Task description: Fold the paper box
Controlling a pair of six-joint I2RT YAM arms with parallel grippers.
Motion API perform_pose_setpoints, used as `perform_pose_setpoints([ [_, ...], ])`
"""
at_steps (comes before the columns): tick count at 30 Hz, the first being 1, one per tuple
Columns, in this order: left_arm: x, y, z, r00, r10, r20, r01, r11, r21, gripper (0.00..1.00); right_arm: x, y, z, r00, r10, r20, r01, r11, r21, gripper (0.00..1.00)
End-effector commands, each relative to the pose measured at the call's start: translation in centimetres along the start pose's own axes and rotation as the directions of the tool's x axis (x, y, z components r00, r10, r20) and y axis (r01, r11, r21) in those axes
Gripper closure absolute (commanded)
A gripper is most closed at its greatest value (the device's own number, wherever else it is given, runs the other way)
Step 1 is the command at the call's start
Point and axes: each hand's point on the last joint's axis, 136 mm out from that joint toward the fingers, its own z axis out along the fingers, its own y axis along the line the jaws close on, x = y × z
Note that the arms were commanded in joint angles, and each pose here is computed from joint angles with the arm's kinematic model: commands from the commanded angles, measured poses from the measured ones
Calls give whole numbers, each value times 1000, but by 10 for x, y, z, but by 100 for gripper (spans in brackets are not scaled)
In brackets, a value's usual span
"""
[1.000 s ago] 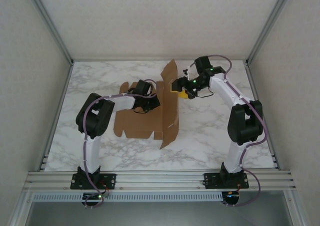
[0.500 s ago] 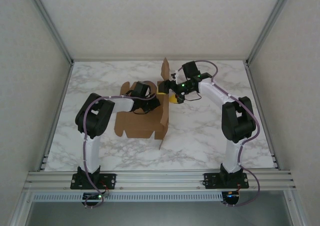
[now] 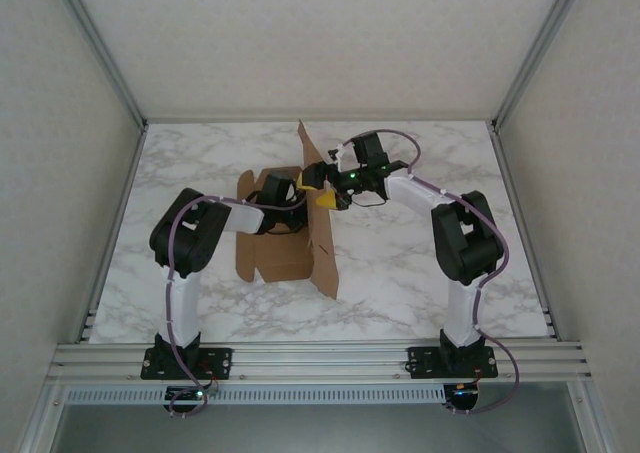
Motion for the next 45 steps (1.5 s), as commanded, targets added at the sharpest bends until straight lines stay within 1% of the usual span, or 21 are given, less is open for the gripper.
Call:
perform_pose_setpoints([
  [1,20,7,5,996,-45,-76,45,999,10,100,-5,-11,22,1000,-7,17,7,1000,-31,1],
  [6,19,15,4,996,-61,-71,61,998,-7,100,2,-28,37,1000,22,-8,-22,1000,-21,1],
  [10,17,17,3,996,-65,-67,64,998,-12,100,3,-27,37,1000,12,-13,-13,1000,-17,1],
  [14,14,18,0,997,-57,-58,55,998,-25,100,-2,-15,22,999,-41,9,40,999,26,1],
  [16,11,14,-1,998,-33,-46,32,999,-23,100,-6,-11,11,998,-59,30,58,997,48,1],
  [18,13,17,-3,998,-40,-52,38,998,-46,100,-9,-9,-2,996,-70,53,66,995,72,1],
  [20,13,15,-4,998,-38,-53,35,999,-42,100,-11,-9,-13,995,-78,64,72,994,83,1],
  [23,15,11,-4,998,-37,-58,36,999,-21,100,-9,-7,-19,996,-70,56,67,996,60,1],
  [25,18,11,-5,997,-41,-64,40,999,-21,100,-6,-10,-22,996,-74,59,70,995,75,1],
  [26,17,4,-5,998,-29,-58,29,1000,4,100,-5,-13,-23,996,-72,60,66,994,89,1],
  [31,21,-4,-9,998,-4,-59,6,1000,20,100,3,-36,-25,998,-52,41,44,984,171,1],
  [35,21,5,-6,998,-16,-66,16,1000,4,100,7,-40,-21,999,-40,34,34,988,153,1],
  [39,21,10,-4,997,-33,-64,33,999,0,100,10,-49,-12,1000,3,21,-6,992,124,1],
  [42,18,15,-5,998,-31,-56,30,999,-25,100,13,-56,-6,1000,21,5,-21,991,135,2],
  [44,15,14,-8,998,-30,-48,29,999,-22,100,14,-59,-5,1000,18,2,-18,989,150,2],
  [45,15,18,-10,998,-41,-48,39,998,-40,100,14,-59,-8,1000,8,8,-10,986,165,2],
])
